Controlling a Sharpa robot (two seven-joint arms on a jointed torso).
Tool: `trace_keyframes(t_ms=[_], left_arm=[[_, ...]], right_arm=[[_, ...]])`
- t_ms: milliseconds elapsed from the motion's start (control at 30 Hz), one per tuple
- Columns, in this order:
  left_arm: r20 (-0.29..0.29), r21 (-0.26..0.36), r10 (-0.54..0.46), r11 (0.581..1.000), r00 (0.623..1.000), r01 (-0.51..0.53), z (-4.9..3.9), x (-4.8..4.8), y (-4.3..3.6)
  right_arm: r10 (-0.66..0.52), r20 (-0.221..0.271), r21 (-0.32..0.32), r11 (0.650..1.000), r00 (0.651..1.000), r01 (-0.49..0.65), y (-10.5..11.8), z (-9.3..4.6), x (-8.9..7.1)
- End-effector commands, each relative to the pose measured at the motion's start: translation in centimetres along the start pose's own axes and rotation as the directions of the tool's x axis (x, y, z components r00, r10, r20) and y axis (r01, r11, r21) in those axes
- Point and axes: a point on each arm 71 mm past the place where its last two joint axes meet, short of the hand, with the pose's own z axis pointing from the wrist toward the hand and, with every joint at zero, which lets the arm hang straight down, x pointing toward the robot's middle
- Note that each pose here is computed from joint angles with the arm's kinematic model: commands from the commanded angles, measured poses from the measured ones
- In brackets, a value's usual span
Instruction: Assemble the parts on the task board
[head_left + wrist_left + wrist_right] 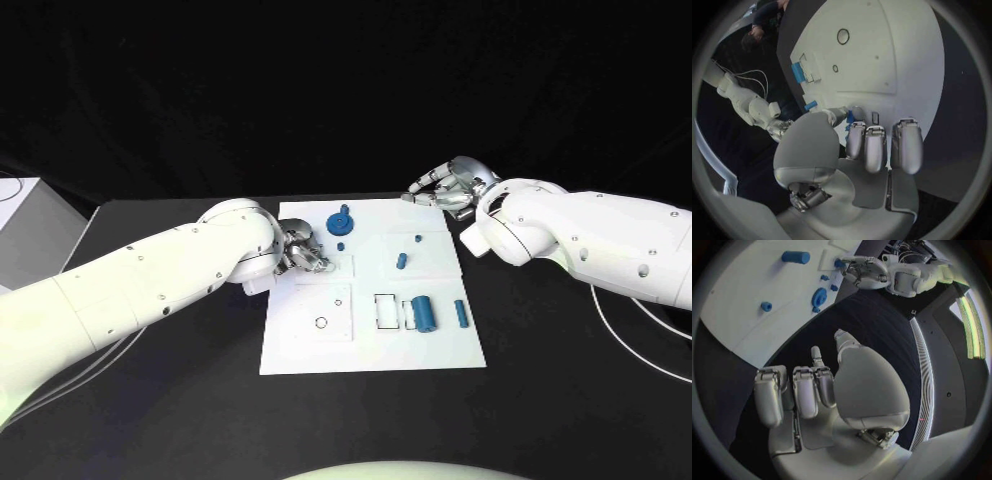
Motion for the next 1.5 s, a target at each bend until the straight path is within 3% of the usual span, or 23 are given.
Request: trace_keyframes(t_ms=[33, 500, 1500], left_arm=[[-0.050, -0.008, -0.008, 1.000, 0.999, 0.007, 0.22, 0.71, 0.30], [-0.107, 0.001, -0.040, 0.999, 0.993, 0.040, 0.21, 1.05, 0.36], [-0.075, -0.019, -0.025, 1.000, 0.997, 0.023, 0.25, 0.69, 0.96]], right_arm=[[-0.005, -0.012, -0.006, 1.000, 1.000, 0.005, 0.04, -0.03, 0.08], [-0.005, -0.013, -0.006, 1.000, 1.000, 0.005, 0.02, -0.02, 0.10], [-0.004, -0.012, -0.006, 1.000, 1.000, 0.004, -0.02, -0.07, 0.16]])
